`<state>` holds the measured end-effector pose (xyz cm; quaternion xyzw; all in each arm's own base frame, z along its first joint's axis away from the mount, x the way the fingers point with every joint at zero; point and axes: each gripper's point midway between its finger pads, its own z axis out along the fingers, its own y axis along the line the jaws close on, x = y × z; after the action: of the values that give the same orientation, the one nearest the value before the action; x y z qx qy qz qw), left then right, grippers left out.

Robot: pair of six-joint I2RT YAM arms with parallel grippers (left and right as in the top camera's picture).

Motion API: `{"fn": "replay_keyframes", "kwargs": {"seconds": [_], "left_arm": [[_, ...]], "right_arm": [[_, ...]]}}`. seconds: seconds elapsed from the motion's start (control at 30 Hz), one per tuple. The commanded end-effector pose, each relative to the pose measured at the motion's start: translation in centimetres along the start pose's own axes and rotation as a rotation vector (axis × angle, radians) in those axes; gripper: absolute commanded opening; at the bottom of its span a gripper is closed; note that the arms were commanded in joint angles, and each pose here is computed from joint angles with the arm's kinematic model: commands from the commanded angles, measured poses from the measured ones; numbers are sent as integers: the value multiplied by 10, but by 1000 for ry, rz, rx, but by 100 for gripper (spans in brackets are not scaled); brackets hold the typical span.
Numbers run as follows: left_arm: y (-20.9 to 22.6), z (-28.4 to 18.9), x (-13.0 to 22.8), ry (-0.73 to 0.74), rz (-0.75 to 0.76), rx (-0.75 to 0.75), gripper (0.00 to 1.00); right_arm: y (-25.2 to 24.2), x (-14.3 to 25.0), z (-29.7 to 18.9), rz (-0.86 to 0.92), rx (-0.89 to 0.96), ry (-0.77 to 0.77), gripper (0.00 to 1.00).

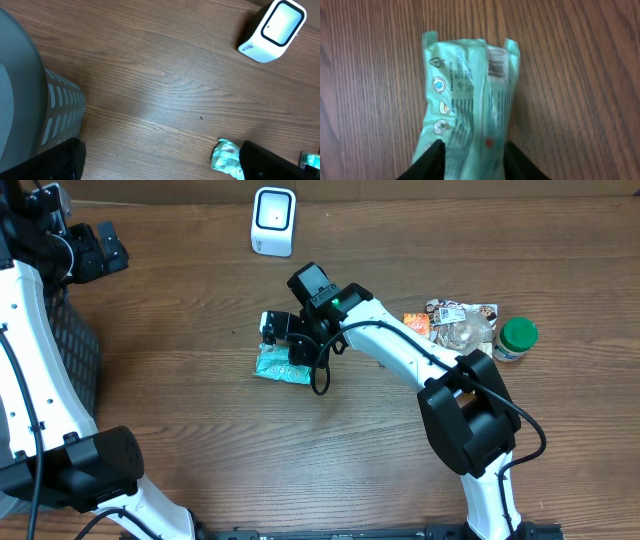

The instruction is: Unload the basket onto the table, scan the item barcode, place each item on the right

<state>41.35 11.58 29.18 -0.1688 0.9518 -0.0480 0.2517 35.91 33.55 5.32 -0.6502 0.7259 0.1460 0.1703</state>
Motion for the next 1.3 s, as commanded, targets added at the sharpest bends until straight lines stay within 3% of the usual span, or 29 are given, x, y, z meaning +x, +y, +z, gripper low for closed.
{"fn": "replay_keyframes", "kwargs": {"seconds": [0.0, 0.13, 0.3, 0.47, 0.63, 0.93, 1.2, 1.27], "left_arm": [[-3, -1, -2, -8, -3, 13, 100], [-3, -1, -2, -8, -3, 13, 100], [-3, -1, -2, -8, -3, 13, 100], [-3, -1, -2, -8, -3, 13, 100], [-3, -1, -2, -8, -3, 13, 100], [-3, -1, -2, -8, -3, 13, 100], [-3, -1, -2, -8, -3, 13, 100], [-3, -1, -2, -8, -3, 13, 100]], "right_arm": [[-9, -6, -7, 20, 21, -25, 36], [-34, -18, -35, 326, 70, -81, 47], [-51, -12, -76, 945, 8, -128, 54], [-27, 20, -73, 1367, -137, -4, 55], [-9, 39, -52, 1431, -159, 74, 57], [4, 50, -10, 1505, -162, 71, 58], [10, 40, 27, 1485, -187, -30, 58], [9, 39, 32, 1483, -187, -50, 53]]}}
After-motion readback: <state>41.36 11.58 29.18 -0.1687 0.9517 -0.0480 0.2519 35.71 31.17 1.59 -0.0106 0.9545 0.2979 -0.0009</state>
